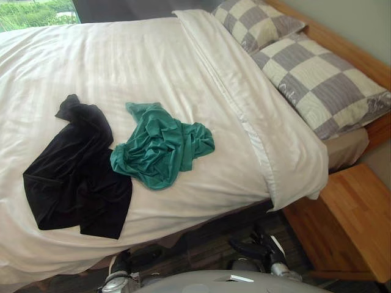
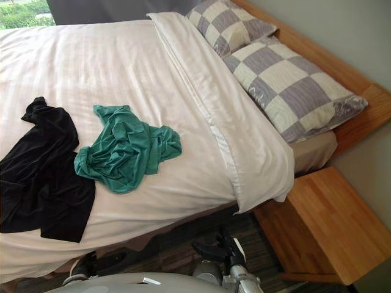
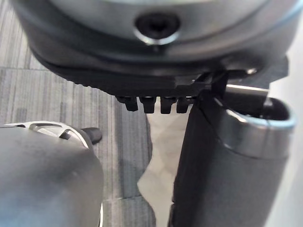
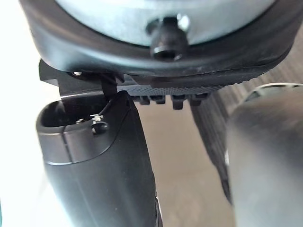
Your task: Tidy up the quilt and then pick up the clothes from the bed and put them into the laundry hamper
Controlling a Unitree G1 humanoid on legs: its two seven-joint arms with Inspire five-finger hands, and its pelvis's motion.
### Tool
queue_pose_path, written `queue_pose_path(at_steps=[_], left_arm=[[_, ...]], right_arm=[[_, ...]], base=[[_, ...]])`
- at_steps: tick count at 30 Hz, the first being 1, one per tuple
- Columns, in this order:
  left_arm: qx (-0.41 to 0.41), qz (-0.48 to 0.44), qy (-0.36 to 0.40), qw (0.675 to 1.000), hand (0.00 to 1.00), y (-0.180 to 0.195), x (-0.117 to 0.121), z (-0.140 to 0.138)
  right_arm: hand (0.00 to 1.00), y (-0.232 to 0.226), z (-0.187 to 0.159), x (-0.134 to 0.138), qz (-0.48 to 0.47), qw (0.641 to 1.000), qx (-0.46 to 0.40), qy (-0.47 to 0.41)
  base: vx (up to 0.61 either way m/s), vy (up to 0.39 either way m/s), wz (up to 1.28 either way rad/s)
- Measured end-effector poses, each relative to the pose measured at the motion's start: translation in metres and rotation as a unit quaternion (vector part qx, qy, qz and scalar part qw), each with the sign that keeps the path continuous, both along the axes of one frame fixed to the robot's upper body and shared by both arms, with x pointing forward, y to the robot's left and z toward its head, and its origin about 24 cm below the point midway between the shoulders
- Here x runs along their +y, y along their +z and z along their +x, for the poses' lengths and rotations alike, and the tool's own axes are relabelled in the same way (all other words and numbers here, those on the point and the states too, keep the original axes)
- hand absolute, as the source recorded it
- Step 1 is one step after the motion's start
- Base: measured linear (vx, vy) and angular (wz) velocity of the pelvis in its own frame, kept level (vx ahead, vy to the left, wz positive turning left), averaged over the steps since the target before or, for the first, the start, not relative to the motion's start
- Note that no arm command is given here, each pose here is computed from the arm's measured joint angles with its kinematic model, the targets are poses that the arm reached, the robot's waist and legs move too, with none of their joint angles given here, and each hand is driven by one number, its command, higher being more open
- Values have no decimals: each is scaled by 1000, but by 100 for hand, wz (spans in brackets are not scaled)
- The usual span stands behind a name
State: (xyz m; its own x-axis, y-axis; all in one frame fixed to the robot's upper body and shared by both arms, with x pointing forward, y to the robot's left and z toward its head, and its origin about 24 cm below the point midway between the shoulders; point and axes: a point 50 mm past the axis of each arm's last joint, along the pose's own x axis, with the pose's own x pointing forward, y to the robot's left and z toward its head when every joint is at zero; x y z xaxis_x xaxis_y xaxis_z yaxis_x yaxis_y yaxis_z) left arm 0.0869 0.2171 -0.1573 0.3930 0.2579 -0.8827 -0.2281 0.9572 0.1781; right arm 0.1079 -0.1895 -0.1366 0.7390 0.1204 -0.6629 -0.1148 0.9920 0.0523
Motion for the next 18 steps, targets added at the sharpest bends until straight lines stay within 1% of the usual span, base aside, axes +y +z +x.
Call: queue_pose_path(at_steps=[2, 4, 6, 8, 9, 10, 13, 14, 15, 18], left_arm=[[-12, 3, -45, 999, 100, 2, -12, 15], [-28, 14, -77, 997, 100, 6, -14, 25], [-64, 11, -95, 993, 100, 11, -25, 37], [-124, -4, -106, 987, 100, 21, -34, 52], [-133, -6, -114, 985, 100, 22, -36, 54], [-145, -3, -145, 979, 100, 23, -39, 55], [-157, -4, -225, 962, 100, 25, -44, 54], [-155, -8, -229, 961, 100, 24, -45, 52], [-147, -20, -231, 962, 100, 22, -47, 48], [-133, -38, -241, 961, 100, 19, -54, 46]], right_arm=[[100, 4, 12, 3, -11, 998, -10, 56], [100, 6, 21, 11, -11, 997, -20, 75], [100, 10, 33, 17, -14, 994, -34, 99], [100, 14, 49, 20, -33, 989, -34, 140], [100, 14, 52, 20, -44, 986, -29, 156], [100, 13, 53, 19, -62, 983, -19, 170], [100, 13, 55, 9, -64, 989, -3, 135], [100, 13, 56, 7, -60, 991, 0, 123], [100, 13, 57, -2, -51, 995, 4, 87], [100, 12, 53, -24, -63, 996, 19, 55]], base=[[-51, 44, 79], [-95, -28, 96], [-156, 1, 88], [-143, 54, 37], [-54, 57, 5], [25, 66, -5], [101, 90, -27], [114, 155, -37], [92, 123, -25], [128, 263, -14]])
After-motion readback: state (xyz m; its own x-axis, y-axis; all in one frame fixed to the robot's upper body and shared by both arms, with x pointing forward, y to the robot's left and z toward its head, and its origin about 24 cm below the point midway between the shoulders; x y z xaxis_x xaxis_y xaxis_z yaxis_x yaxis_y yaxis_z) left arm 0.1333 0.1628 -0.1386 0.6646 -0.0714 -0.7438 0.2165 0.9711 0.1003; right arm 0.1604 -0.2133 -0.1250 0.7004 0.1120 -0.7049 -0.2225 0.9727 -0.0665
